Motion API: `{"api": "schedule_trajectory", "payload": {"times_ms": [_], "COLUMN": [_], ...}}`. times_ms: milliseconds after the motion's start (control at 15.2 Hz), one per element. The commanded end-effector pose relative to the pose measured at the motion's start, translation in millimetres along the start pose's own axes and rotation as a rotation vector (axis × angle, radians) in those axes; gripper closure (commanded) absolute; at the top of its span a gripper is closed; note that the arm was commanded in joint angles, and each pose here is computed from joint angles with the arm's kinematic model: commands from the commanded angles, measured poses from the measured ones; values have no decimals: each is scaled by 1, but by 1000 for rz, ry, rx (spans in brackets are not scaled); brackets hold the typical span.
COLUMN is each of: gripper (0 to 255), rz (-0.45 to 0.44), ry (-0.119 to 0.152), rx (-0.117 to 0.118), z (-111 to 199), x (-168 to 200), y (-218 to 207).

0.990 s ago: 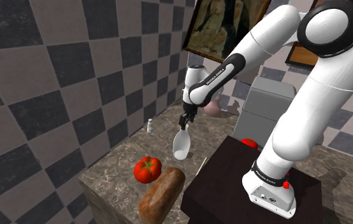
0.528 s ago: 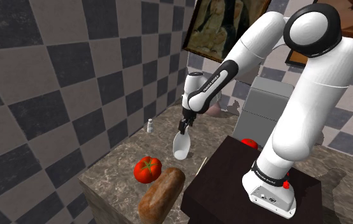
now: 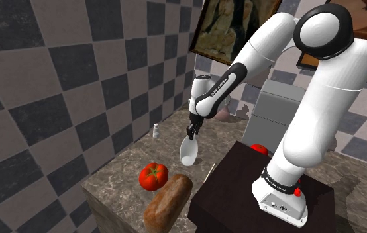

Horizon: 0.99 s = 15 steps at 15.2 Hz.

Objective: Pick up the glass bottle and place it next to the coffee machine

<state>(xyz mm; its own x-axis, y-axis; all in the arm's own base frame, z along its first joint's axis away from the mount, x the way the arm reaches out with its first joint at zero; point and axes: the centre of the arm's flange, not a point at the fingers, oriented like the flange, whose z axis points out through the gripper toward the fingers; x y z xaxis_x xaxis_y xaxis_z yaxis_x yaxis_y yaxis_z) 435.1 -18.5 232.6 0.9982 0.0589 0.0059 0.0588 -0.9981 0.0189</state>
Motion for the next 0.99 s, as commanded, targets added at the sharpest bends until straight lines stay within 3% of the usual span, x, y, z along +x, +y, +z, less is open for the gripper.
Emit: {"api": "schedule_trajectory", "payload": {"times_ms": [0, 462, 924], "gripper": [255, 255, 255], "rz": [0, 0, 0], "ry": [-1, -1, -1], "rx": [0, 0, 0], "z": [0, 0, -37], "x": [0, 0, 0], "y": [0, 0, 1]}}
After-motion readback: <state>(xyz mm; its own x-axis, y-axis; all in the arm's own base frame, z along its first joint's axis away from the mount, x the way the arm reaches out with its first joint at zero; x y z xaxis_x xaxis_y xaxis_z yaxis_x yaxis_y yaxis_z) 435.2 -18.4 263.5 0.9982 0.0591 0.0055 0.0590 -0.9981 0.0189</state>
